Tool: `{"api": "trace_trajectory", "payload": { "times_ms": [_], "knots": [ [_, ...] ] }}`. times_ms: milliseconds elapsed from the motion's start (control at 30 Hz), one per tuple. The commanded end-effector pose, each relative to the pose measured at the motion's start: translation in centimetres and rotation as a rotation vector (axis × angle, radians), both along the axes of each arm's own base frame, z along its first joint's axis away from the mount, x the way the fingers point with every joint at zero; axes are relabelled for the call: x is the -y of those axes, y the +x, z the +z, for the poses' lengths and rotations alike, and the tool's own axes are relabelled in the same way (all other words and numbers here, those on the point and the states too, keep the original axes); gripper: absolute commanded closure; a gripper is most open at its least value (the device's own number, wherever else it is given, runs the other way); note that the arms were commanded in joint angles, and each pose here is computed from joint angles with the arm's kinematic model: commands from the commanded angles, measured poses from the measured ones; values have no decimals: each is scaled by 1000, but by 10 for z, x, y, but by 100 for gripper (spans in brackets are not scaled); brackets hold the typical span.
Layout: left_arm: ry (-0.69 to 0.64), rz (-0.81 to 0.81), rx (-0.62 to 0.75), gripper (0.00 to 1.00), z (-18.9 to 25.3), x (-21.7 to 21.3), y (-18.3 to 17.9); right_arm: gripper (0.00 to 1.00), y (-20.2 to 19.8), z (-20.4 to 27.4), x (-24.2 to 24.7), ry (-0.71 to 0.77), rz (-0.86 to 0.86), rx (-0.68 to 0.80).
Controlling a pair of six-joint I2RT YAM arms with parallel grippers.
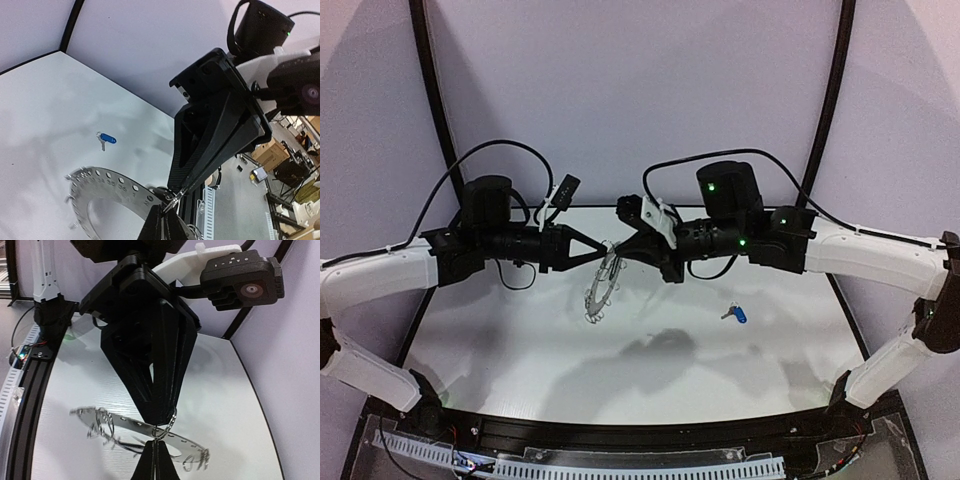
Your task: Put the keys on the keyring
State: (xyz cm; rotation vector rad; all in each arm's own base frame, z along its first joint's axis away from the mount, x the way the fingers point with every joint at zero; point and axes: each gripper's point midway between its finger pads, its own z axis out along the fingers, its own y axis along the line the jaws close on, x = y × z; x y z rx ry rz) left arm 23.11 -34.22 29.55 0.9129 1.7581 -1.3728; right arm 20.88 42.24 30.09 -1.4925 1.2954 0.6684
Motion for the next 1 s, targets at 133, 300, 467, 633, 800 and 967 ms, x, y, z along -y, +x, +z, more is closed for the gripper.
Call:
{"api": "trace_trajectory", "payload": {
  "times_ms": [133, 300, 467, 633, 800, 967],
  "knots": [
    [-128, 15, 62, 99, 43, 1, 4, 100, 7, -16, -22, 10, -42, 47],
    [-138, -1, 36, 99, 42, 3, 3, 100, 9, -15, -26, 20, -43, 38],
    [-96, -49, 61, 93, 31, 4, -4, 100, 6, -2, -22, 25, -42, 25],
    [-24, -85, 62, 10, 11, 3, -9, 100, 8, 7, -16, 4, -64, 34],
    [-5, -110, 98, 1, 5, 0, -15, 100, 2, 6, -13, -29, -42, 21],
    [86, -57, 148, 1, -7, -9, -11, 100, -7, 6, -10, -42, -5, 4]
  ]
}}
